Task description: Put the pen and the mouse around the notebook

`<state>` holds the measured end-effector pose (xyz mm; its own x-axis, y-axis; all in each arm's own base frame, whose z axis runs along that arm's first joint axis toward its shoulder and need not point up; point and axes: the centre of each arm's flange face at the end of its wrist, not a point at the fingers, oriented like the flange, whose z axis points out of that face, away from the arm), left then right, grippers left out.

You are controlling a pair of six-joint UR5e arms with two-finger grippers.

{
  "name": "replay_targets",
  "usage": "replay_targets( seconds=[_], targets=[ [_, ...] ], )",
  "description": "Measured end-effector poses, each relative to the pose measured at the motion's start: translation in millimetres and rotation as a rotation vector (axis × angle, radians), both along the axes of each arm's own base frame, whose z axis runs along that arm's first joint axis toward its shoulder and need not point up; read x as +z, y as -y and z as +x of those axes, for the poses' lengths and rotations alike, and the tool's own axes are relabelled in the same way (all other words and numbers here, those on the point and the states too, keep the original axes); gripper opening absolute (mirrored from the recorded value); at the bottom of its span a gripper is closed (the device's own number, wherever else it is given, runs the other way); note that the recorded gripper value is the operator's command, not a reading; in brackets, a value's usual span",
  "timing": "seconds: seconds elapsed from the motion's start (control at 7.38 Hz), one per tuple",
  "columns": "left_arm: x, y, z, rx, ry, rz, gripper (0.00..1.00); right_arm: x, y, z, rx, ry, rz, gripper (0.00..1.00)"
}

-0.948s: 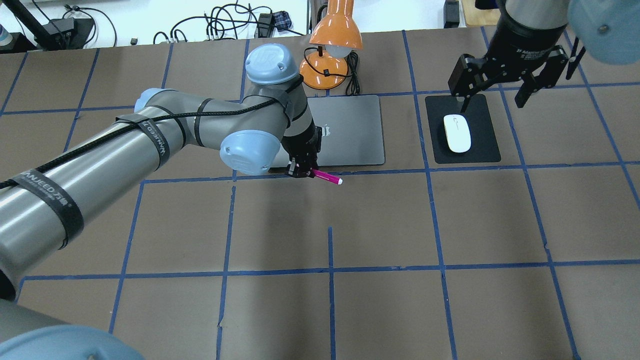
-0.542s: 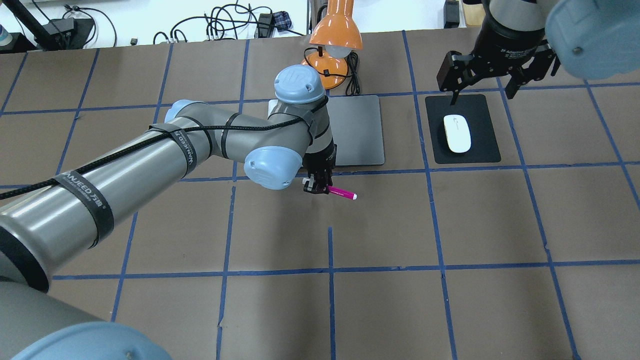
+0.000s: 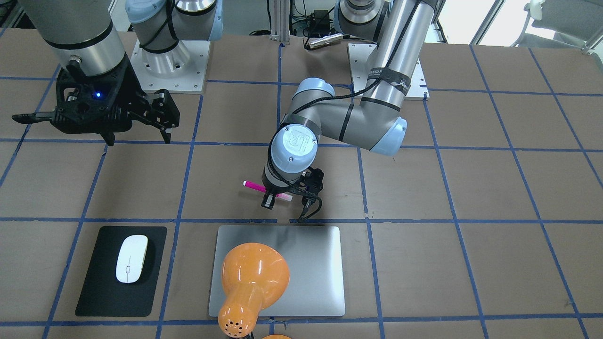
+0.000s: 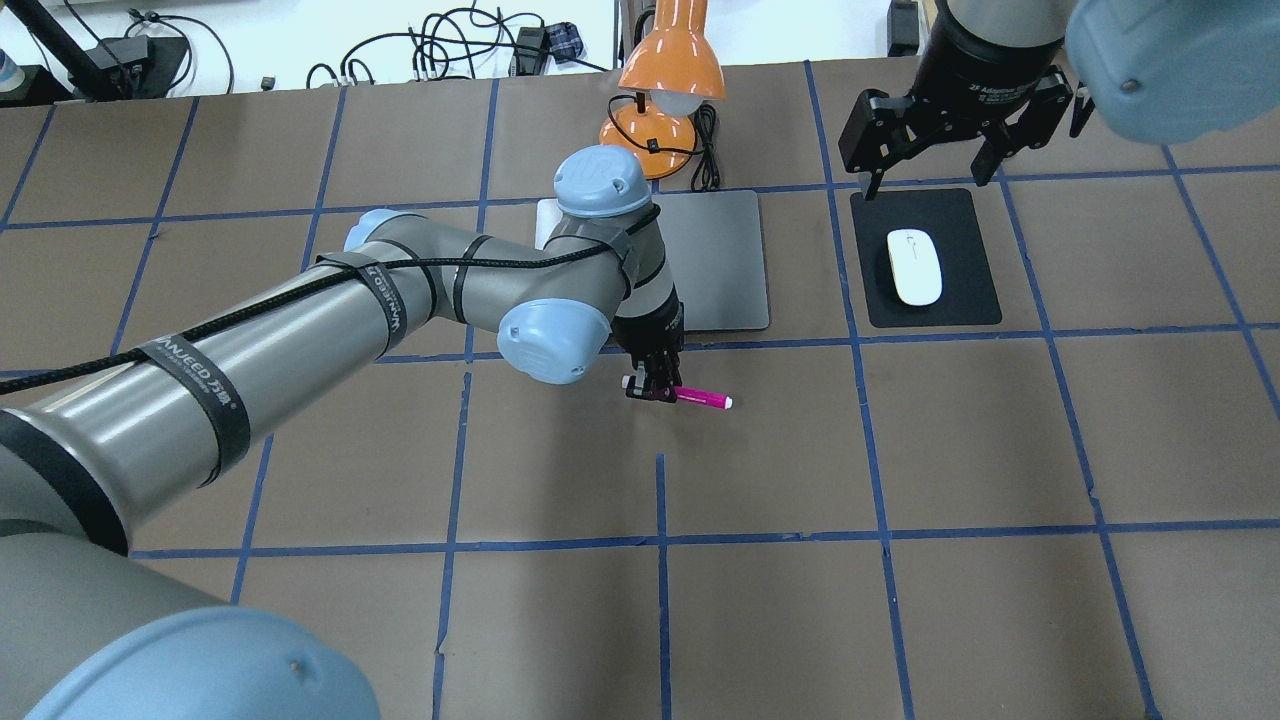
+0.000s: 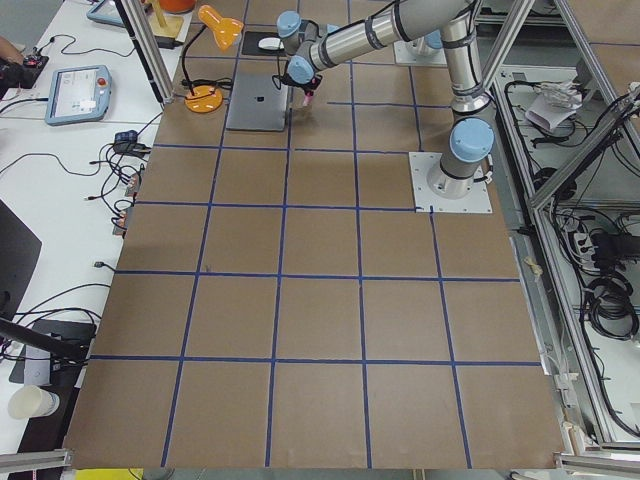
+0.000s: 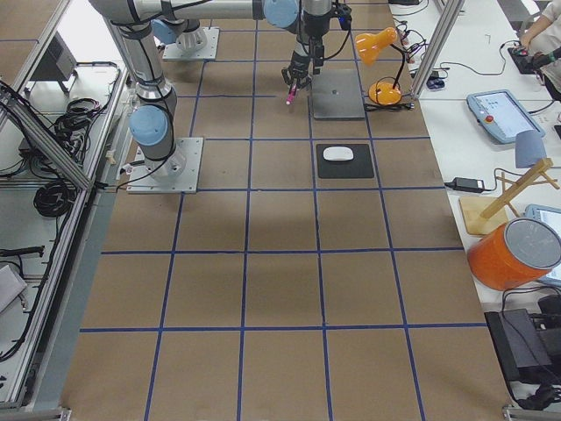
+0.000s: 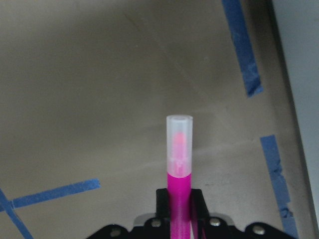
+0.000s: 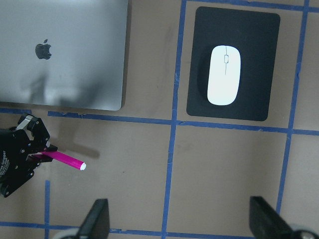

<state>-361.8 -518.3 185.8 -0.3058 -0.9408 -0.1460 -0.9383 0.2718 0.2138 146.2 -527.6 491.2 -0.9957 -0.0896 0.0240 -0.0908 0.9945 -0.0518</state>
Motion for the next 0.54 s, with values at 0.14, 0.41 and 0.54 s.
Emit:
replay_targets(
  seconds=[0.14,0.41,0.54],
  targets=[
    [-4.2,0.7,1.2,0.005,0.004,0.008,0.0,0.3,-1.3,-2.7,-0.001,-0.002,0.0,1.0],
    [-9.0,3.7,7.8,0.019,0.014,0.023,0.61,2.3,-3.8,-9.1,-0.016,0.007,-0.007,1.0],
    [-9.5,5.4,11.2,0.025,0.016,0.026,0.93,1.9,-3.9,-11.2,-0.025,0.008,-0.005,1.0]
  ],
)
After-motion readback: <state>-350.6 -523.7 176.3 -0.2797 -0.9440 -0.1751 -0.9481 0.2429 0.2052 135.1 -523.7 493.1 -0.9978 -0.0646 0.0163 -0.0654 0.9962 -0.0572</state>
